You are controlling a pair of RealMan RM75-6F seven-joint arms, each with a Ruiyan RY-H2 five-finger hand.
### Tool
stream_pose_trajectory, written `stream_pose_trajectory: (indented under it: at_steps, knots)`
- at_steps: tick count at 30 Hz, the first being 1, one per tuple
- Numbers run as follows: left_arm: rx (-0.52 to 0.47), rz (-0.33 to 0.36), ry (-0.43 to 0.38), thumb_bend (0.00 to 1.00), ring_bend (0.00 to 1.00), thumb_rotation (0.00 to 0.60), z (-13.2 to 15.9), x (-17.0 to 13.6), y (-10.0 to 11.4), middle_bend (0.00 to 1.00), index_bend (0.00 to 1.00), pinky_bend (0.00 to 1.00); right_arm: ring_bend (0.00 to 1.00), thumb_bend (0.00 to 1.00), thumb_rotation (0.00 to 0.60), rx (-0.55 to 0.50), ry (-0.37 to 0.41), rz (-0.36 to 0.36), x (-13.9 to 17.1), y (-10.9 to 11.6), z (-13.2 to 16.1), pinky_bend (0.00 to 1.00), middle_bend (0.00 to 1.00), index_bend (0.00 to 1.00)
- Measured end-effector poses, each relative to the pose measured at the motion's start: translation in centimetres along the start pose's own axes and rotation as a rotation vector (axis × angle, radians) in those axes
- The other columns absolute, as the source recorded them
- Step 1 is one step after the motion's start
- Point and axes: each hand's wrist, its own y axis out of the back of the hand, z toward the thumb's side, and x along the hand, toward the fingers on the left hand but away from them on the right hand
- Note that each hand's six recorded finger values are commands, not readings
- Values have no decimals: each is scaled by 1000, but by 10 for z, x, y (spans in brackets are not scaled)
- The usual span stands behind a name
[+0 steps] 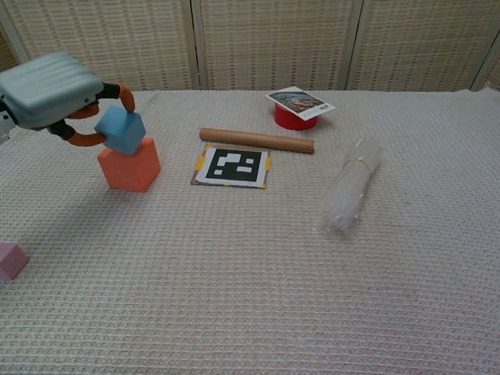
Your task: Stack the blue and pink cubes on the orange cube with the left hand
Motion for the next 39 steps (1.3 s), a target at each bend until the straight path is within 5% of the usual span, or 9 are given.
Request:
stream_pose_trajectory:
  at_steps: [39]
  knots:
    - [-13, -21, 36, 280, 1000, 600, -2, 0, 2, 1000, 244, 1000, 0, 217, 600, -9, -3, -6, 1, 2, -1, 0, 0, 0]
